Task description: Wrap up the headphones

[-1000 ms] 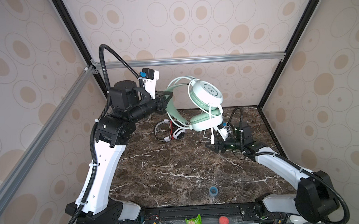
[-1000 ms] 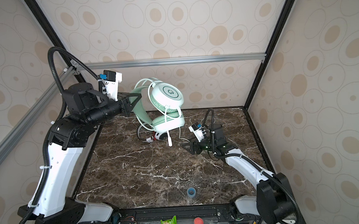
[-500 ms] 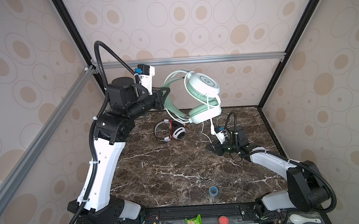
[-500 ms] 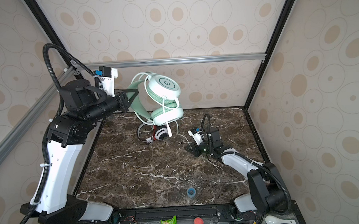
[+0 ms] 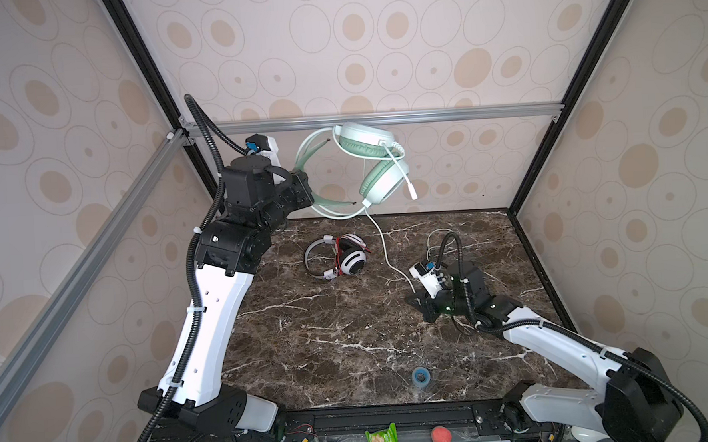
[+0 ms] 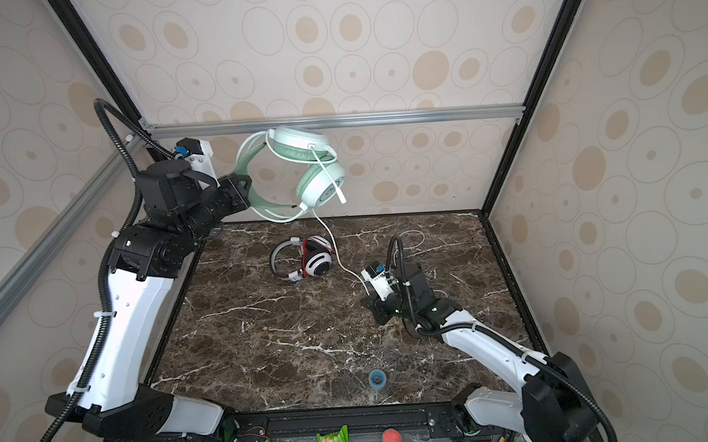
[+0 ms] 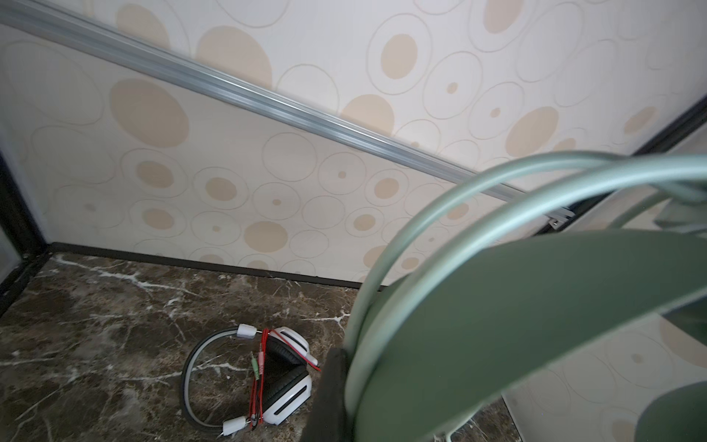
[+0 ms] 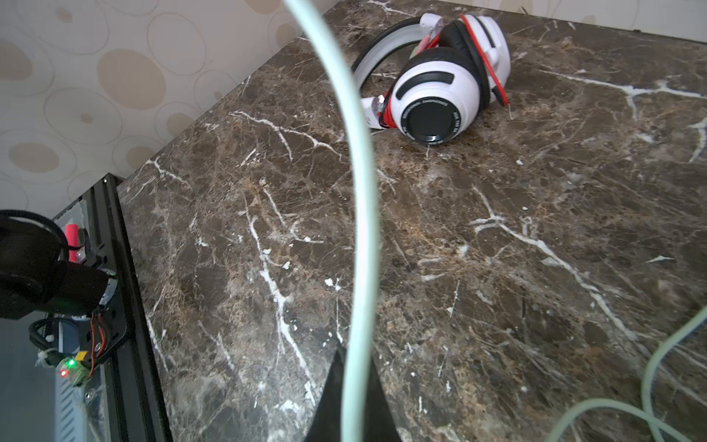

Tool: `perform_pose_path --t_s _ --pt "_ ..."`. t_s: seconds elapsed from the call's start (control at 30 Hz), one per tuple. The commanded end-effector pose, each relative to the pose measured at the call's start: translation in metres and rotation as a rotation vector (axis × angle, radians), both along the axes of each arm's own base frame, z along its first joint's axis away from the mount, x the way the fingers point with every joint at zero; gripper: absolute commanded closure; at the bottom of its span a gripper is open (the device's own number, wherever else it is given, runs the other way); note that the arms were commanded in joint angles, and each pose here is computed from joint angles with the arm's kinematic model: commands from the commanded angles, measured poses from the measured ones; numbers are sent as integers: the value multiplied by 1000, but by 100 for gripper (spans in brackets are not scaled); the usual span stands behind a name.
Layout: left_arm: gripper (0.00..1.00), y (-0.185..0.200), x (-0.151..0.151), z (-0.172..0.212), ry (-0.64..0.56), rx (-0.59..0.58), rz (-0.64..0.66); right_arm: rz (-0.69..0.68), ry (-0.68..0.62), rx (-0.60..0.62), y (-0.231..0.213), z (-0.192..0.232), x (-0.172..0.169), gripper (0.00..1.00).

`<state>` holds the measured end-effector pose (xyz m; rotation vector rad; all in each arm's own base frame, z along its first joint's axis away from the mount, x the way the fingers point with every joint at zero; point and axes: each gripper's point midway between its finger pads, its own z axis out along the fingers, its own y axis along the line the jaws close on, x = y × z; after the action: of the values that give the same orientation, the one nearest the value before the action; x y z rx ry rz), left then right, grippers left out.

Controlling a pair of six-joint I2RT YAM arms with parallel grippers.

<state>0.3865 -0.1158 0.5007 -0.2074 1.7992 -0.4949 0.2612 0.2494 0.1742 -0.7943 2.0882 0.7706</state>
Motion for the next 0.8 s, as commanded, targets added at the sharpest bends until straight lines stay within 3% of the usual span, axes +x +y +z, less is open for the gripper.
perform_pose_path --t_s 0.0,0.37,0.63,0.77 --pt "100 28 5 40 -142 -84 137 5 -32 -96 -2 9 -18 100" --pt "100 69 54 -26 -105 102 326 165 -169 -221 29 65 -82 100" --pt "100 92 52 -72 -50 309 457 262 -286 -308 40 118 -90 100" --pt "100 88 46 -89 -18 414 450 324 -333 -338 48 145 -90 100"
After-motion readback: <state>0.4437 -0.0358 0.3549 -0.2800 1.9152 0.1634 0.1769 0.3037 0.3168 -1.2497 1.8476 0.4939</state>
